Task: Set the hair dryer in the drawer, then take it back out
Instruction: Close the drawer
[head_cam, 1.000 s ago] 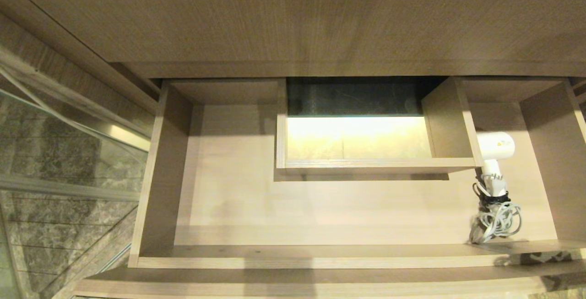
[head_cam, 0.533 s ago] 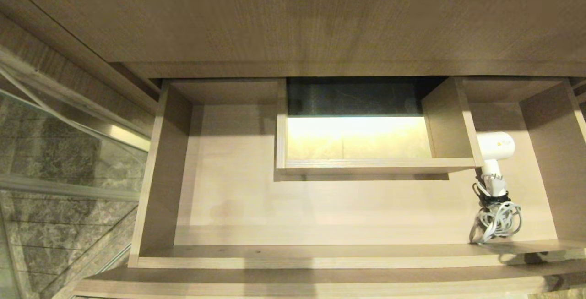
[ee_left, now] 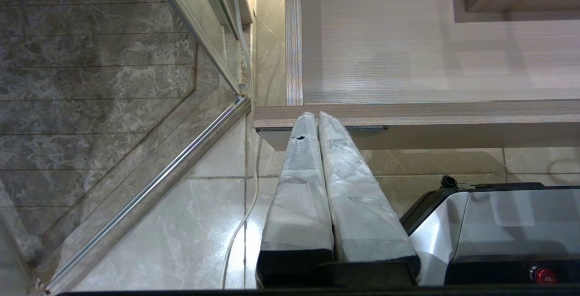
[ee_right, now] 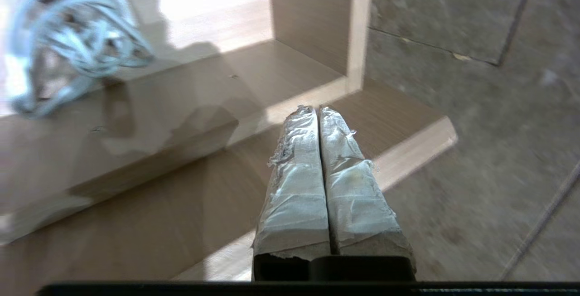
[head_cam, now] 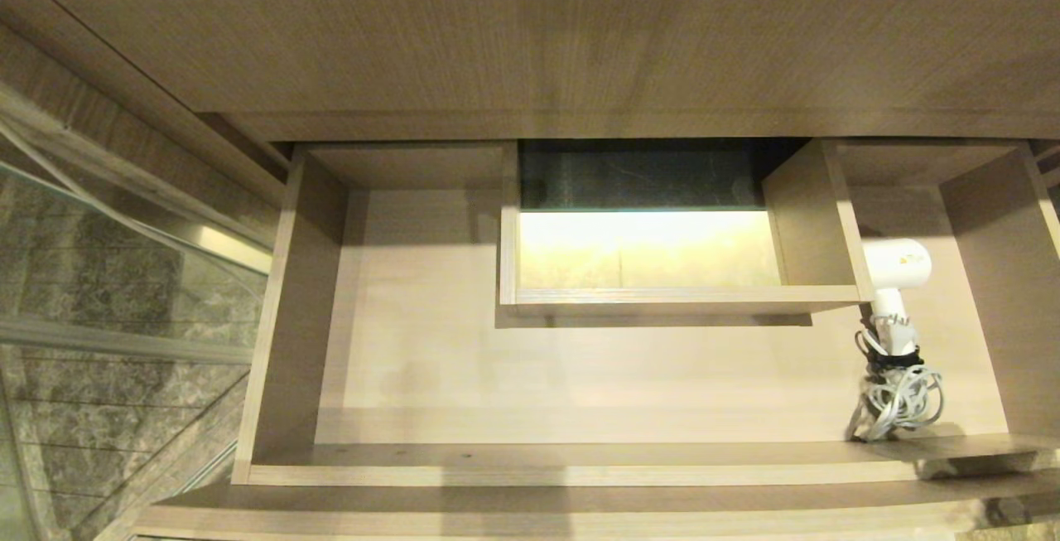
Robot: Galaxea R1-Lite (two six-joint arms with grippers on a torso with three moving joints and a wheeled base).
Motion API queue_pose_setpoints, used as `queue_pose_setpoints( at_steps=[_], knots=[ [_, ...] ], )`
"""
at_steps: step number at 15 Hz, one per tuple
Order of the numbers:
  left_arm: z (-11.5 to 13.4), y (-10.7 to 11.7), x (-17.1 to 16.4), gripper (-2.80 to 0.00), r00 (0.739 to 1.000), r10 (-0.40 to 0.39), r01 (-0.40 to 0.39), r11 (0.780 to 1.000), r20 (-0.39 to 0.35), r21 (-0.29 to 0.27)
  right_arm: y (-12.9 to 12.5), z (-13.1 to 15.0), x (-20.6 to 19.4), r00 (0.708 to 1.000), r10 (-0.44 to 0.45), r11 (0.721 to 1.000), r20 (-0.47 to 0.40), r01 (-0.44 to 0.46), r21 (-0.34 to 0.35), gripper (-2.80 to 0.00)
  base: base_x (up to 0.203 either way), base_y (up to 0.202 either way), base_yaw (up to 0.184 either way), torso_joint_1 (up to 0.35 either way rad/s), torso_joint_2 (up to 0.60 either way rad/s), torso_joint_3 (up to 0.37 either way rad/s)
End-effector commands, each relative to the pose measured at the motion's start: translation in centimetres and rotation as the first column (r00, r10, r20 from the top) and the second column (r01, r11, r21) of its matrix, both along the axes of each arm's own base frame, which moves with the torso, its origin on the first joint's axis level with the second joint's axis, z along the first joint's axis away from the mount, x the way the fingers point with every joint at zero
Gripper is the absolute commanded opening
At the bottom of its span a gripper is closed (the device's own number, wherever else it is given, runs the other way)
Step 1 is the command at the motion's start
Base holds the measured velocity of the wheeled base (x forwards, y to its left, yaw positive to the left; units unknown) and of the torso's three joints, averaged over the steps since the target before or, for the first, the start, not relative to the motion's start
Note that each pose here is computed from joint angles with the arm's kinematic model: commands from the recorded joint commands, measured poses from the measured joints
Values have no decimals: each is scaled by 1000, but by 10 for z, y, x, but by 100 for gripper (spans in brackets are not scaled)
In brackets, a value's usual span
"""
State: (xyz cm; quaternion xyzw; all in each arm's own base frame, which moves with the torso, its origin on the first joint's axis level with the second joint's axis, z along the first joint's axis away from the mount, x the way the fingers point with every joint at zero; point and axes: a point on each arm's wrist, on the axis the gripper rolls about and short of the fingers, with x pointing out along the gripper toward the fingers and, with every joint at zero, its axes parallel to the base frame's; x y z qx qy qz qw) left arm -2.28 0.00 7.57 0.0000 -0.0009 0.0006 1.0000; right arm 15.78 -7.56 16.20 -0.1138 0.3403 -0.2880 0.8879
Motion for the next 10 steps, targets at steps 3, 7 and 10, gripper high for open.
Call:
queue_pose_setpoints(
  at_steps=[3, 7, 10],
  knots=[
    [0, 0, 0, -280, 1000, 0, 0, 1000, 1, 0, 0, 4, 3, 1000, 16, 1000, 21, -16, -1, -280, 0, 0, 0, 0, 0, 0],
    [0, 0, 0, -280, 1000, 0, 0, 1000, 0, 0, 0, 4, 3, 1000, 17, 1000, 20, -17, -3, -280, 0, 0, 0, 0, 0, 0],
    [0, 0, 0, -280, 1000, 0, 0, 1000, 0, 0, 4, 7, -2, 999, 29, 1000, 37, -29, -13, -280, 0, 0, 0, 0, 0, 0]
  ],
)
